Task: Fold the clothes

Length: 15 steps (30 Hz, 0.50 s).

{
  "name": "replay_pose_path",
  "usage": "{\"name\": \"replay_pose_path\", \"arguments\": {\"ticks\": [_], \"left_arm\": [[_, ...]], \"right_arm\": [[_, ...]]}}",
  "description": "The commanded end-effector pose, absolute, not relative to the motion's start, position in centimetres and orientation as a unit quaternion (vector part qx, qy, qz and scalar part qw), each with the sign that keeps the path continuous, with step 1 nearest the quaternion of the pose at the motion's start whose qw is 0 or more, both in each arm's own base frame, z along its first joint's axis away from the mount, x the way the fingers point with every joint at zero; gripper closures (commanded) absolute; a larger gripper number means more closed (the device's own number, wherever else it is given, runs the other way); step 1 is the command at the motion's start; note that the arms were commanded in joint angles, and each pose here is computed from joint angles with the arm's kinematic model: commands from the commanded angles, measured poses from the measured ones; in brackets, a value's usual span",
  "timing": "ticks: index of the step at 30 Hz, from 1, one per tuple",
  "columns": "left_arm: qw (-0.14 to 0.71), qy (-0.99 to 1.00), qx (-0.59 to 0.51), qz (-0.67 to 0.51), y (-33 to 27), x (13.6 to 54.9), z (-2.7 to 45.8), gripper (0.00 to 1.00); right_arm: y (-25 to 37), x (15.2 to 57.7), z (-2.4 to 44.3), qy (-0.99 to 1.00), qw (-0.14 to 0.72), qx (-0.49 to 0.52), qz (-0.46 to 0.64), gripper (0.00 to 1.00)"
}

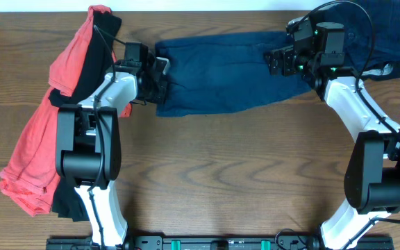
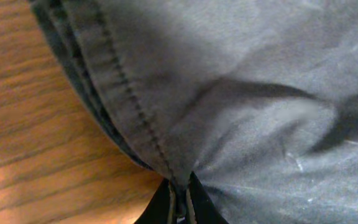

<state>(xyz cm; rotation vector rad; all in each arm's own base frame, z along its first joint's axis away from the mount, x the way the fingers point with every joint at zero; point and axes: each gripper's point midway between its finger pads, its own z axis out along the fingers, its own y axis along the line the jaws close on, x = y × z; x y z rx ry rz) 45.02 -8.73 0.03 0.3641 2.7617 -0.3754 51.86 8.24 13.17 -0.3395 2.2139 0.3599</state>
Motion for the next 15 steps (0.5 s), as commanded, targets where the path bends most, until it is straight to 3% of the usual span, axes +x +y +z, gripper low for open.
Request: {"name": "replay_pose_path", "arguments": {"ticks": [1, 10, 15], "left_arm": [[0.130, 0.987, 0.059, -0.077, -4.0, 43.9, -1.8, 0.94], [0.141, 0.987, 0.035, -0.073, -1.8, 44.2, -0.7, 0.94], [0.141, 0.987, 0.035, -0.073, -1.9, 44.2, -0.7, 0.94]], "right_arm": [[8.7, 51.7, 12.7, 0.886, 0.416, -0.137, 0.149, 0.01], [8.7, 51.7, 12.0, 0.889, 0.411, -0.136, 0.148, 0.01], [6.8, 52.2, 9.1, 0.907, 0.389, -0.101, 0.121, 0.01]]}}
